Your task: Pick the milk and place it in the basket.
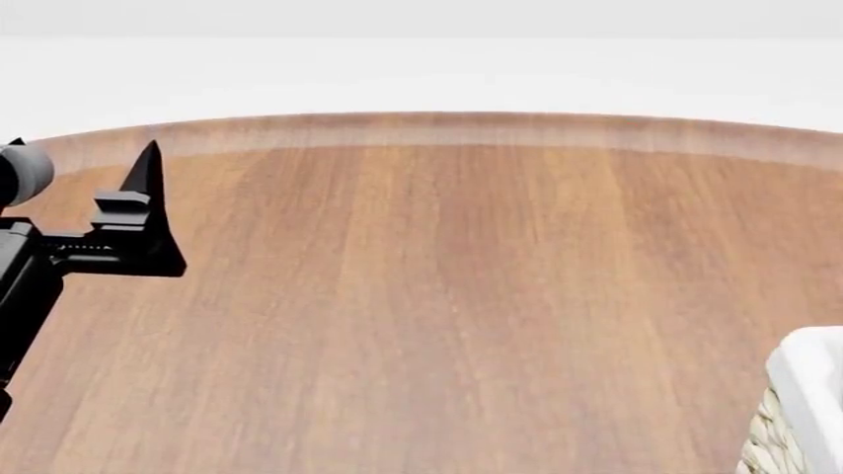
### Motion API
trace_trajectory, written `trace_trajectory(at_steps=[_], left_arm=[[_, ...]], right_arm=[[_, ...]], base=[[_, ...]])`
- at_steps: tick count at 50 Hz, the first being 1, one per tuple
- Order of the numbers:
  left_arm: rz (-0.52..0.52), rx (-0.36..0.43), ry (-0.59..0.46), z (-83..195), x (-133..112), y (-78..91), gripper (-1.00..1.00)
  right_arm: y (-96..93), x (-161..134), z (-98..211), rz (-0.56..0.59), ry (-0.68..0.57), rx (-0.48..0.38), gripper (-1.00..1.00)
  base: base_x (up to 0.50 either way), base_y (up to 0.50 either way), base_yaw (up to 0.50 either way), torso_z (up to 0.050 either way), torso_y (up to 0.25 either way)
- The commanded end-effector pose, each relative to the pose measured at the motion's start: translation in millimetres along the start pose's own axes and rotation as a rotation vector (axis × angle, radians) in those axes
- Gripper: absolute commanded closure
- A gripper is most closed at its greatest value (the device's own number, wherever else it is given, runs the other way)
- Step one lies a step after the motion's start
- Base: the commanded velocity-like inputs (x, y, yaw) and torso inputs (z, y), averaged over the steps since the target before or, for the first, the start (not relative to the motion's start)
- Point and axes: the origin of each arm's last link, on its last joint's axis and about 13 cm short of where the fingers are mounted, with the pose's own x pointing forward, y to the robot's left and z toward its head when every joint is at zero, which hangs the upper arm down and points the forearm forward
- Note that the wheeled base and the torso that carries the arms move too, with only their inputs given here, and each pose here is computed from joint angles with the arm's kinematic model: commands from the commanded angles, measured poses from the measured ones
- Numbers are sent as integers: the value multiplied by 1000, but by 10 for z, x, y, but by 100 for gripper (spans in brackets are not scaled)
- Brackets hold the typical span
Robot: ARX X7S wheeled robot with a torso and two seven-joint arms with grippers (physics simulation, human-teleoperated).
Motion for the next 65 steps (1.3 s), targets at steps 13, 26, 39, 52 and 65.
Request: trace_trajectory(at_steps=[13,26,39,52,65], left_arm=[[7,8,3,-22,-4,20,-100],[6,12,3,-22,-7,16,-100],[8,13,7,-44,-5,25,-100],[6,12,7,-41,-2,20,-100],[3,12,7,-38,-3,18,-100]], right_arm=[[-100,182,-223,-29,-13,14,100],[-148,249,-356,-48,13,26,100],[-125,294,-399,-35,19,19,100],[-97,303,-399,-19,7,-15,-100],[-50,317,-373,-1,5,-30,-100]], base=[[0,0,0,0,2],[0,0,0,1,1],[0,0,0,1,2],[0,0,0,0,0],[0,0,0,0,0]])
